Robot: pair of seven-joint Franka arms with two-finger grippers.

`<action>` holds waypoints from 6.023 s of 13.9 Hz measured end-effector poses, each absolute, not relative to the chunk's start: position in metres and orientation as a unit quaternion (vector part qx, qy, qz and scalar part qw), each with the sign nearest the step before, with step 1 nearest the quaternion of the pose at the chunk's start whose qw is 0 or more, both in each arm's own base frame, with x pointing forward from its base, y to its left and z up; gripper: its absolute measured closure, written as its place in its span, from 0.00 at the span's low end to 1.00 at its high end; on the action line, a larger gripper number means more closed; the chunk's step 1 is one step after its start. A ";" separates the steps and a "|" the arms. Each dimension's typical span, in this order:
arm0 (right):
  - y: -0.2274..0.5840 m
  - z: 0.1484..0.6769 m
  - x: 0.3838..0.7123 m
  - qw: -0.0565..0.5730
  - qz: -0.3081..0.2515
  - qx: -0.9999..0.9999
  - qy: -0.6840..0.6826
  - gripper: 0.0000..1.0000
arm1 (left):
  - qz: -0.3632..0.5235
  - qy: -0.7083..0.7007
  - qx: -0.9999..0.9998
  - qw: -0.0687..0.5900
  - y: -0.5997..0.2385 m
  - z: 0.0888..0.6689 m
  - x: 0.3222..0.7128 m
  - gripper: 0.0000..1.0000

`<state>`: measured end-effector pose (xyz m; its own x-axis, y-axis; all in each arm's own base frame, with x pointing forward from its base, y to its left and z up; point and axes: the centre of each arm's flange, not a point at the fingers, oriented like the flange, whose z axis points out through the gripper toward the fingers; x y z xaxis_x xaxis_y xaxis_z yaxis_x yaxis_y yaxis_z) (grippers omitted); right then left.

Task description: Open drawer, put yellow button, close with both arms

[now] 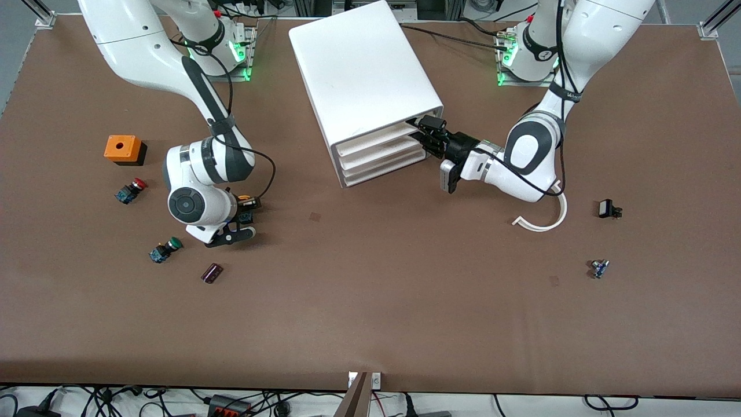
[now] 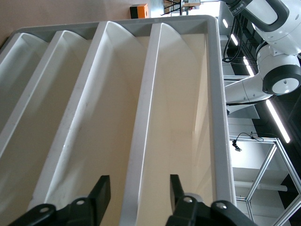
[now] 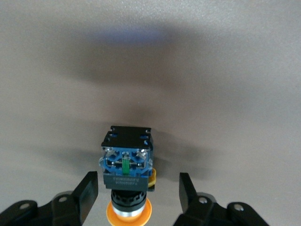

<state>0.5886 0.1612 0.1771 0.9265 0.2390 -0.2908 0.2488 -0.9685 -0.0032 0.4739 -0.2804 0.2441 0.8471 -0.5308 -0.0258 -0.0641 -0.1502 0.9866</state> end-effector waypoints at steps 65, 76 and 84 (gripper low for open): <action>0.557 0.398 0.511 -0.064 -0.109 0.819 -0.560 0.44 | -0.104 0.004 0.995 -0.012 -0.121 0.459 0.677 0.00; 0.550 0.442 0.524 -0.083 -0.093 0.817 -0.563 0.00 | -0.104 0.015 0.994 -0.013 -0.120 0.458 0.677 0.00; 0.442 0.497 0.586 -0.061 -0.068 0.862 -0.499 0.00 | -0.104 0.013 0.994 -0.013 -0.124 0.459 0.676 0.00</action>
